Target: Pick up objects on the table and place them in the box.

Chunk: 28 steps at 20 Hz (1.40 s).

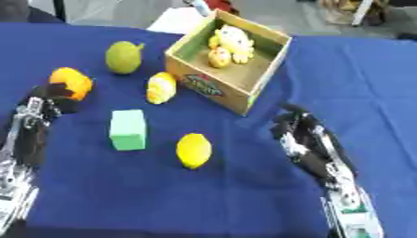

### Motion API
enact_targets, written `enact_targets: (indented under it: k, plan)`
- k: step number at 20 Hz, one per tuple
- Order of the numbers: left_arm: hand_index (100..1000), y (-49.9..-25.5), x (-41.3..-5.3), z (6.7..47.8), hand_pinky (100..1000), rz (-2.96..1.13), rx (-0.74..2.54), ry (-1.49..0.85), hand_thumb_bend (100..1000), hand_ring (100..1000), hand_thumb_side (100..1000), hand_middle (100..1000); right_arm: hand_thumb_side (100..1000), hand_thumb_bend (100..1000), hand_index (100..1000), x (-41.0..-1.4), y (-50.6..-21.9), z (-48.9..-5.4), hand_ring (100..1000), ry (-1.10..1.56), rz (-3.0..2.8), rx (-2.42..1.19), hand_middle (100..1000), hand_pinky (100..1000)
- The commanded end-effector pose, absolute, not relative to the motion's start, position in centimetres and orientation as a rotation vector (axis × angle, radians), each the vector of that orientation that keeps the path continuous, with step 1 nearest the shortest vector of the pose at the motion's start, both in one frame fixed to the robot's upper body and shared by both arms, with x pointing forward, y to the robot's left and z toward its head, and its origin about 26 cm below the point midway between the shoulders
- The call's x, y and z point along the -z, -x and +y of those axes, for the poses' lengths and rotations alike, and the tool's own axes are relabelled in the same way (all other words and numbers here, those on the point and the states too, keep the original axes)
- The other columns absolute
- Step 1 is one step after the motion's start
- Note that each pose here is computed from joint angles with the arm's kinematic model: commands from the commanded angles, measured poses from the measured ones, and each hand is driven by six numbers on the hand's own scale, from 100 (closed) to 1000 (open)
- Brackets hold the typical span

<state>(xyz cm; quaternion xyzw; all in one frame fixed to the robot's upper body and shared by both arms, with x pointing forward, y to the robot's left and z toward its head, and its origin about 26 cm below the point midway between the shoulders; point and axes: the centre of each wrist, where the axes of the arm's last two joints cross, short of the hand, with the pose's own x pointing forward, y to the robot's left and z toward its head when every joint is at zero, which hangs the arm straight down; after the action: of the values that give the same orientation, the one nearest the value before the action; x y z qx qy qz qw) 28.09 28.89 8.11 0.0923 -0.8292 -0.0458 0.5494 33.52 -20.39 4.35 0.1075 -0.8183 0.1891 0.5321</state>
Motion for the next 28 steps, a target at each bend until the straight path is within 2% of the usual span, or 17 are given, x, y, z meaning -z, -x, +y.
enact_targets:
  k: [1,11,13,16,20,22,28]
  plan:
    - [764,-28.2,-8.9,28.9,670,-1.990,0.117,-0.220,100,661,845,640,413,100,890,-5.2,-33.7,-20.6,654,-0.244,-1.979,-0.464,664,637]
    - [766,-28.3,-9.3,29.2,671,-1.999,0.135,-0.241,100,664,820,643,414,100,890,-5.2,-33.6,-20.7,654,-0.241,-1.977,-0.464,664,636]
    - [767,-28.5,-9.8,29.5,673,-2.009,0.154,-0.264,100,667,791,646,414,100,890,-5.1,-33.6,-20.8,654,-0.240,-1.976,-0.464,664,636]
    - [778,-29.0,-11.6,30.4,686,-2.032,0.259,-0.340,100,683,660,659,414,100,890,-5.1,-33.6,-20.9,654,-0.236,-1.973,-0.466,664,637]
    - [832,-30.0,-14.8,31.6,730,-2.009,0.600,-0.495,100,720,490,709,415,100,890,-5.0,-33.6,-21.1,654,-0.230,-1.967,-0.470,664,637]
    - [867,-30.5,-16.6,31.7,761,-1.966,0.829,-0.566,100,743,448,741,414,100,890,-4.9,-33.5,-21.1,654,-0.229,-1.965,-0.474,664,637]
    - [925,-32.1,-21.4,30.2,810,-1.712,1.504,-0.587,100,779,492,793,414,100,890,-4.7,-33.5,-21.2,654,-0.229,-1.956,-0.489,664,637]
